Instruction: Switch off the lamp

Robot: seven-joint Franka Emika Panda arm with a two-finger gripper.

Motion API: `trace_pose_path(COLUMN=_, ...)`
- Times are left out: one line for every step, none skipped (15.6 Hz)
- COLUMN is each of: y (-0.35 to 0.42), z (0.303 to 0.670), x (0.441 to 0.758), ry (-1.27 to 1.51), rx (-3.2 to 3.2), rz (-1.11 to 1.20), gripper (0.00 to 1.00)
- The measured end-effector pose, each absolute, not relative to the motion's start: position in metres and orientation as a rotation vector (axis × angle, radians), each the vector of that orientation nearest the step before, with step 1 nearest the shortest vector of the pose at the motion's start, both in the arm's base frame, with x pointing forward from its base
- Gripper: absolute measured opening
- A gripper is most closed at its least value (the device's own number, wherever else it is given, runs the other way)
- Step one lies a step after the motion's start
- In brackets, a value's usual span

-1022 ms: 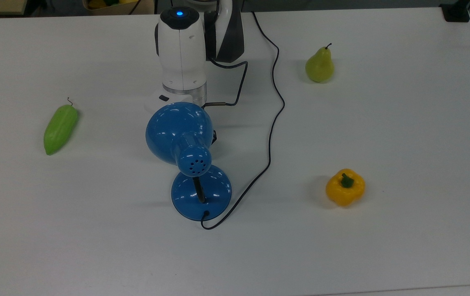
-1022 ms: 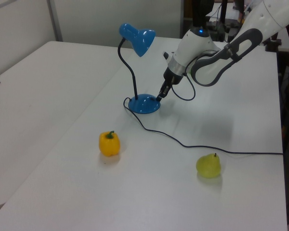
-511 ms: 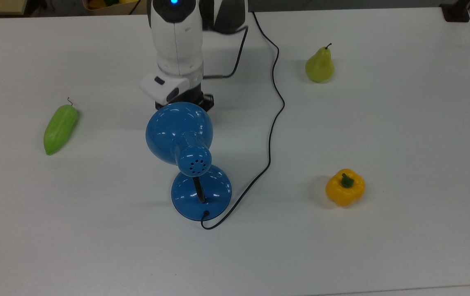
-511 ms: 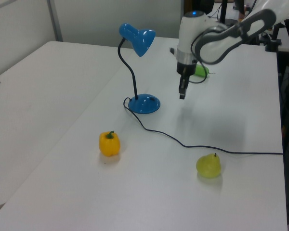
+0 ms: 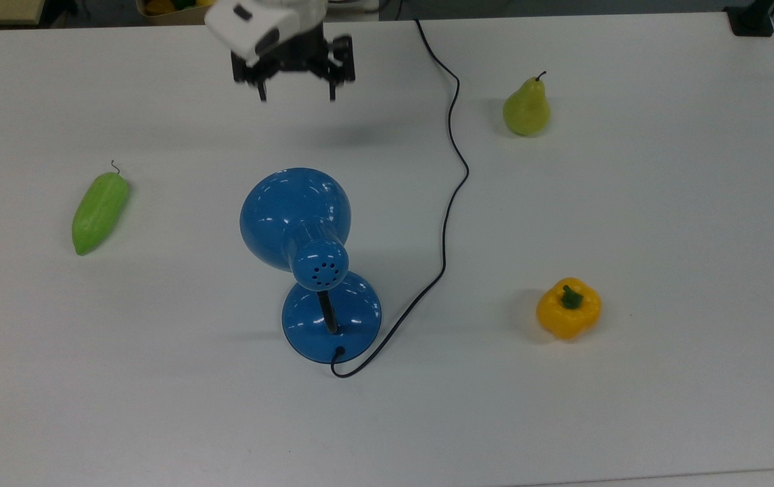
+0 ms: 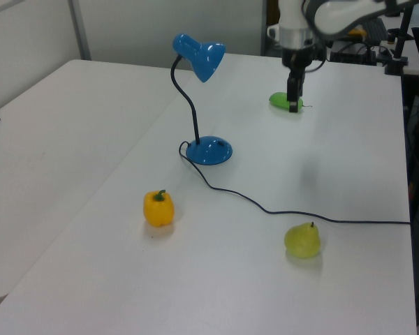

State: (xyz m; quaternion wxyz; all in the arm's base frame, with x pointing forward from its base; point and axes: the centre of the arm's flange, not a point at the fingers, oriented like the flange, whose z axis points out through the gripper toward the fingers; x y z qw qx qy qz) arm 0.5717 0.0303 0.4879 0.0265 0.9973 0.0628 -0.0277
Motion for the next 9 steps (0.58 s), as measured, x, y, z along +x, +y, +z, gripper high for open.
trace_pose_path(y=0.030, z=0.507, x=0.565, ry=0.183, rx=3.096, rz=-0.090, gripper=1.00)
trace_pose_path(y=0.031, z=0.527, x=0.558, ry=0.174, rx=3.113, rz=-0.087, gripper=1.00)
trace_pose_path(y=0.032, z=0.546, x=0.551, ry=0.167, rx=3.130, rz=-0.077, gripper=1.00)
trace_pose_path(y=0.034, z=0.564, x=0.544, ry=0.157, rx=3.148, rz=-0.059, gripper=1.00)
trace_pose_path(y=0.035, z=0.579, x=0.538, ry=0.137, rx=3.168, rz=-0.038, gripper=1.00)
trace_pose_path(y=0.037, z=0.592, x=0.532, ry=0.111, rx=3.187, rz=-0.020, gripper=1.00)
trace_pose_path(y=0.038, z=0.604, x=0.526, ry=0.084, rx=3.201, rz=-0.011, gripper=1.00)
trace_pose_path(y=0.038, z=0.614, x=0.522, ry=0.064, rx=3.208, rz=-0.006, gripper=1.00)
trace_pose_path(y=0.038, z=0.622, x=0.520, ry=0.055, rx=3.211, rz=0.009, gripper=1.00)
